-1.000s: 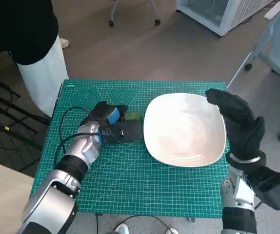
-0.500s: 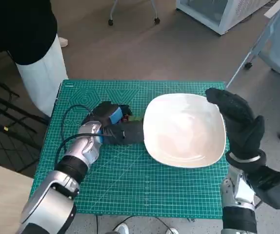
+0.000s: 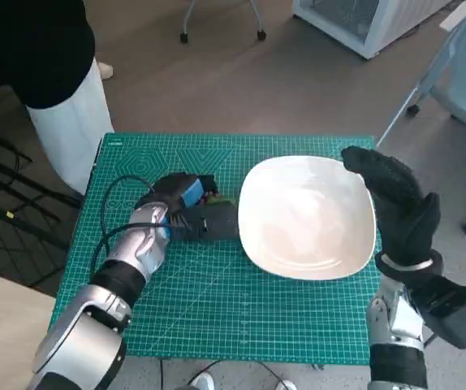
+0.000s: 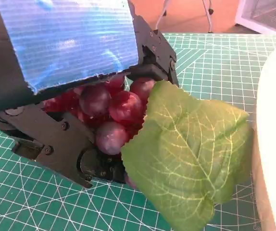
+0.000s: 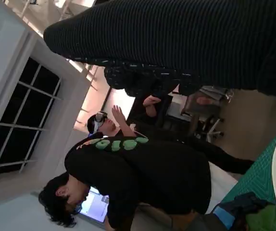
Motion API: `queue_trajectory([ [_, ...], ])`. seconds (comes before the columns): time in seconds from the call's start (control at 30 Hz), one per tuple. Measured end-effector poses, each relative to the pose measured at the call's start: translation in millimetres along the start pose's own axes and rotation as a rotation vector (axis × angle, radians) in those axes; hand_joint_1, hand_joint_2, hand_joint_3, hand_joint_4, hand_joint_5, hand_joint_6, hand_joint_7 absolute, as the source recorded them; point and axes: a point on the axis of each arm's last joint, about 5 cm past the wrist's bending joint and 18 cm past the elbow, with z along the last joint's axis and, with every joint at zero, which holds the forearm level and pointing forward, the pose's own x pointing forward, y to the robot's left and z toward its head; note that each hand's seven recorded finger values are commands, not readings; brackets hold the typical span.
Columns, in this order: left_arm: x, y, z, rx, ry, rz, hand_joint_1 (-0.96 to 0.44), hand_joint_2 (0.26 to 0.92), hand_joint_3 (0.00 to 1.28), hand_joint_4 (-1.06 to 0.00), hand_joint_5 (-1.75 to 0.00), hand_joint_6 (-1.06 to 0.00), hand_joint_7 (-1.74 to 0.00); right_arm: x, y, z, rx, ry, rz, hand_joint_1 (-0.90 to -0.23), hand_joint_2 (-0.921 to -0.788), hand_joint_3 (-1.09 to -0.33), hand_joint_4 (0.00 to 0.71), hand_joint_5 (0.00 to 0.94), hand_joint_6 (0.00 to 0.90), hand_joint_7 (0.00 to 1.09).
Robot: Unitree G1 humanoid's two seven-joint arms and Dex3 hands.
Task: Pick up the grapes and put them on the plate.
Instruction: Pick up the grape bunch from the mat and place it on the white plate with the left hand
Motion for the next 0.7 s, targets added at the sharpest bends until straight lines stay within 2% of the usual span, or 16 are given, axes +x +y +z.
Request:
queue_trajectory([
  [0.33, -0.6, -0.3, -0.3, -0.012, 0.002, 0.002, 0.00, 0.921, 0.18, -0.52, -1.33, -0.53, -1.30, 1.0, 0.1, 0.9, -0.001, -0.006, 0.003, -0.479, -0.921, -0.590, 0.242, 0.001, 0.058, 0.42],
  [0.53, -3.1, 1.0, -0.3, -0.036, -0.006, 0.009, 0.00, 0.921, 0.15, -0.58, -1.40, -0.59, -1.08, 1.9, 0.4, 1.5, 0.001, -0.009, 0.005, -0.479, -0.921, -0.591, 0.241, 0.000, 0.055, 0.43],
  [0.6, -4.7, 2.0, -0.7, -0.043, -0.010, 0.015, 0.00, 0.921, 0.14, -0.58, -1.38, -0.59, -1.10, 1.9, 0.3, 1.5, 0.001, -0.009, 0.005, -0.479, -0.921, -0.591, 0.241, 0.000, 0.054, 0.43],
  [0.7, -8.1, 4.3, -1.5, -0.050, -0.020, 0.029, 0.00, 0.921, 0.16, -0.55, -1.34, -0.55, -1.22, 1.8, 0.2, 1.5, 0.002, -0.009, 0.004, -0.478, -0.921, -0.592, 0.240, 0.000, 0.053, 0.43],
])
